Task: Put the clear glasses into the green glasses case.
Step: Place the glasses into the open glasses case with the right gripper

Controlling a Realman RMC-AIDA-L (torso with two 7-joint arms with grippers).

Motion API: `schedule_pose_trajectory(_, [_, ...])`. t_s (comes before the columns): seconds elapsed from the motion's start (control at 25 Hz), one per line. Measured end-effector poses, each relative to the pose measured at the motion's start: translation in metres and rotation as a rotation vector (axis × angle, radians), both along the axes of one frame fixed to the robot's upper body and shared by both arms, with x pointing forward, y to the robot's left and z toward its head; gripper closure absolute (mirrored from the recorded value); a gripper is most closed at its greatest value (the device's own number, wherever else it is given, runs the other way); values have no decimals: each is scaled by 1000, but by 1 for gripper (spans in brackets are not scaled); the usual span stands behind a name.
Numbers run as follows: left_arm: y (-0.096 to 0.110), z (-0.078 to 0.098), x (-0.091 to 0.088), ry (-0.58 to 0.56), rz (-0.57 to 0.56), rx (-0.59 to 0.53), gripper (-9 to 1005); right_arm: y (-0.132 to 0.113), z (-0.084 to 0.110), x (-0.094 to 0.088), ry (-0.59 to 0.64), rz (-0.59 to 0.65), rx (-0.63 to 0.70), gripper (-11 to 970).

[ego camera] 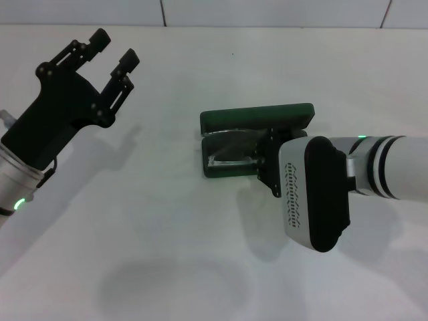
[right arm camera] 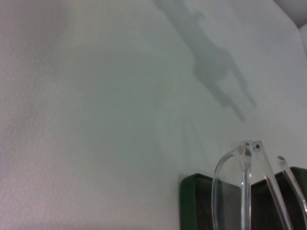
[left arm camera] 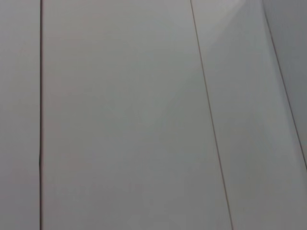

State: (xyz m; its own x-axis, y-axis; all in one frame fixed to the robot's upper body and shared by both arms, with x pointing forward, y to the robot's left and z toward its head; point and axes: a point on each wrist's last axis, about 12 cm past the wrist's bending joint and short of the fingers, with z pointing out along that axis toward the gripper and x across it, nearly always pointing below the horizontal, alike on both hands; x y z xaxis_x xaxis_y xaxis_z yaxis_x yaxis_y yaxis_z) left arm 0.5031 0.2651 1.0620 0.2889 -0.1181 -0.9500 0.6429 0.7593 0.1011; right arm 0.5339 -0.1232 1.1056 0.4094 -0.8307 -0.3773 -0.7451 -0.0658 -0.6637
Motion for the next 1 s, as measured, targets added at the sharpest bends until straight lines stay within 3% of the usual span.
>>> schedule_pose_trajectory(1.0, [-1, -1, 2, 27, -5, -12, 521, -11, -10, 2, -52, -72, -7, 841])
